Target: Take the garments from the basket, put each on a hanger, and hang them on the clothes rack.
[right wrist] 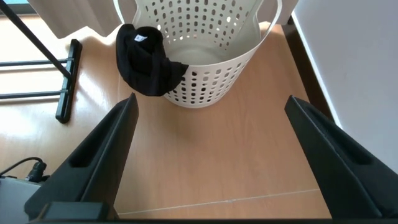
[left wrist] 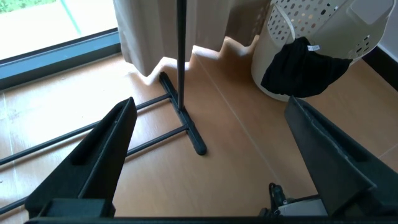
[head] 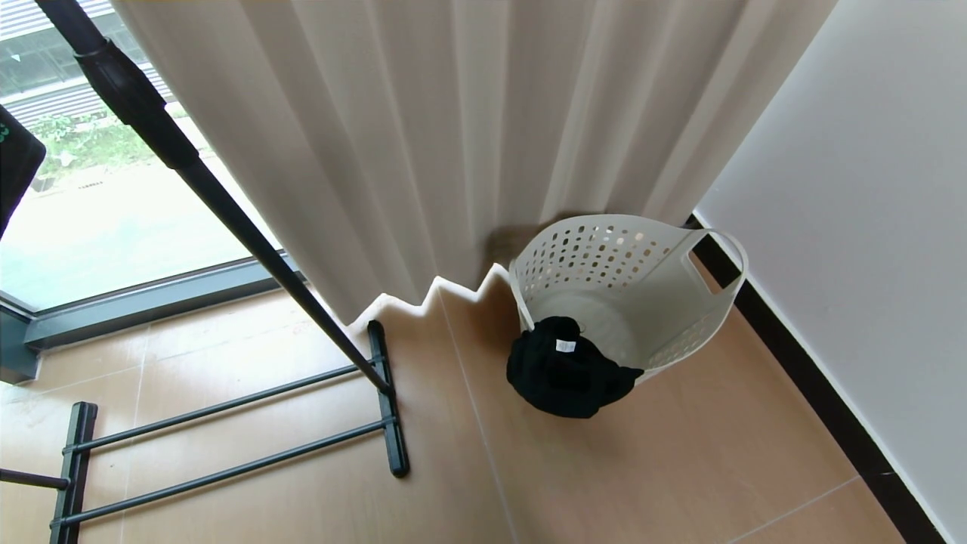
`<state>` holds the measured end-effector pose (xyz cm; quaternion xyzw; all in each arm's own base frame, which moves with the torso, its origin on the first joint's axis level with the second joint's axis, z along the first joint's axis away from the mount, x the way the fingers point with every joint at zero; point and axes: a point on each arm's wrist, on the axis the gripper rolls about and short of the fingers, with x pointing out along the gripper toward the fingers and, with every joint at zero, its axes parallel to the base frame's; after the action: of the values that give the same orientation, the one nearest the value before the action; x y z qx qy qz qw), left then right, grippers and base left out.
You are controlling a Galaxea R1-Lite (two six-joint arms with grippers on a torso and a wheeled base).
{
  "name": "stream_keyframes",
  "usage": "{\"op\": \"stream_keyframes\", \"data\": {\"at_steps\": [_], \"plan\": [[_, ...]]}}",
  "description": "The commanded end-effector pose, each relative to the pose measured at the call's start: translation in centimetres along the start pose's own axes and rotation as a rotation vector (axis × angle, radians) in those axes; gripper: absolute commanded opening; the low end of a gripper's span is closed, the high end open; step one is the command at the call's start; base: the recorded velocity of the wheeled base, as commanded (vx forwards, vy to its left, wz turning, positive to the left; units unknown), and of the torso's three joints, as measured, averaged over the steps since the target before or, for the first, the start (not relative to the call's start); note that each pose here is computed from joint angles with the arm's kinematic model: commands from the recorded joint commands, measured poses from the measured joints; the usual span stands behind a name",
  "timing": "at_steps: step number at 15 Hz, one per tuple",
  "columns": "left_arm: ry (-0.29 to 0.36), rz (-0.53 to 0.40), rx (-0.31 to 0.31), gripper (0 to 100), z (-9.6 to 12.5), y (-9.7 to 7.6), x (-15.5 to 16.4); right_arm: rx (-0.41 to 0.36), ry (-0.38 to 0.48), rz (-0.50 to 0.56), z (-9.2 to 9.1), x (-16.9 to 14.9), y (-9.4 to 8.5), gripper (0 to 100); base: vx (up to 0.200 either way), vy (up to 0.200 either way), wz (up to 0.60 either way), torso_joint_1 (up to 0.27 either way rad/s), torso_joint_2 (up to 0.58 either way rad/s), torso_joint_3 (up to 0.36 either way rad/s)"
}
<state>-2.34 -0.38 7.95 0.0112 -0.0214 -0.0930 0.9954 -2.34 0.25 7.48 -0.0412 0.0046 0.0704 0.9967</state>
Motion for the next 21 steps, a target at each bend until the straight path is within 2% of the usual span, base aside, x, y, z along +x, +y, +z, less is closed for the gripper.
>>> {"op": "stream_keyframes", "data": {"at_steps": [1,3,5,6,7,8,9,11,12,13,16,18,19,20,21], "plan": [[0.0,0.001,-0.002,100,0.0,0.0,0.0,-0.036,0.001,-0.008,0.0,0.0,0.0,100,0.0,0.0,0.0,0.0,0.0,0.0],[0.0,0.001,-0.002,100,0.0,0.0,0.0,-0.065,0.022,-0.029,0.1,0.1,-0.1,100,0.0,0.0,0.0,0.0,0.0,0.0],[0.0,0.001,-0.001,100,0.0,0.0,0.0,-0.066,0.141,0.004,0.3,1.0,-0.2,100,0.0,0.0,0.0,0.0,0.0,0.0],[0.0,0.001,-0.001,100,0.0,0.0,0.0,-0.064,0.228,0.079,0.4,1.7,-0.3,100,0.0,0.0,0.0,0.0,0.0,0.0],[0.0,0.001,-0.002,100,0.0,0.0,0.0,-0.072,0.265,0.17,0.4,2.1,-0.4,100,0.0,0.0,0.0,0.0,0.0,0.0],[0.001,0.001,-0.001,100,0.0,0.0,0.0,-0.084,0.273,0.255,0.4,2.2,-0.4,100,0.0,0.0,0.0,0.0,0.0,0.0],[0.0,0.001,-0.001,100,0.0,0.0,0.0,-0.091,0.276,0.295,0.5,2.3,-0.4,100,0.0,0.0,0.0,0.0,0.0,0.0],[0.0,0.001,-0.002,100,0.0,0.0,0.0,-0.093,0.289,0.3,0.5,2.4,-0.4,100,0.0,0.0,0.0,0.0,0.0,0.0],[0.0,0.001,-0.001,100,0.0,0.0,0.0,-0.086,0.26,0.303,3.9,3.5,-0.4,100,0.0,0.0,0.0,0.0,0.0,0.0],[0.0,0.001,-0.002,100,0.0,0.0,0.0,-0.042,0.287,0.296,5.9,4.7,-0.4,100,0.0,0.0,0.0,0.0,0.0,0.0],[0.0,0.001,-0.001,100,0.0,0.0,0.0,-0.075,0.368,0.368,8.9,10.3,0.8,100,0.0,0.0,0.0,0.0,0.0,0.0],[0.0,0.001,-0.002,100,0.0,0.0,0.0,-0.135,0.412,0.408,10.3,15.9,2.3,100,0.0,0.0,0.0,0.0,0.0,0.0],[0.0,0.001,-0.001,100,0.0,0.0,0.0,-0.157,0.421,0.416,10.5,17.2,2.6,100,0.0,0.0,0.0,0.0,0.0,0.0],[0.0,0.001,-0.002,100,0.0,0.0,0.0,-0.284,0.423,0.443,11.2,20.5,3.4,100,0.0,0.0,0.0,0.0,0.0,0.0],[0.0,0.001,-0.001,100,0.0,0.0,0.0,-0.406,0.407,0.464,11.4,22.2,3.7,100,0.0,0.0,0.0,0.0,0.0,0.0]]}}
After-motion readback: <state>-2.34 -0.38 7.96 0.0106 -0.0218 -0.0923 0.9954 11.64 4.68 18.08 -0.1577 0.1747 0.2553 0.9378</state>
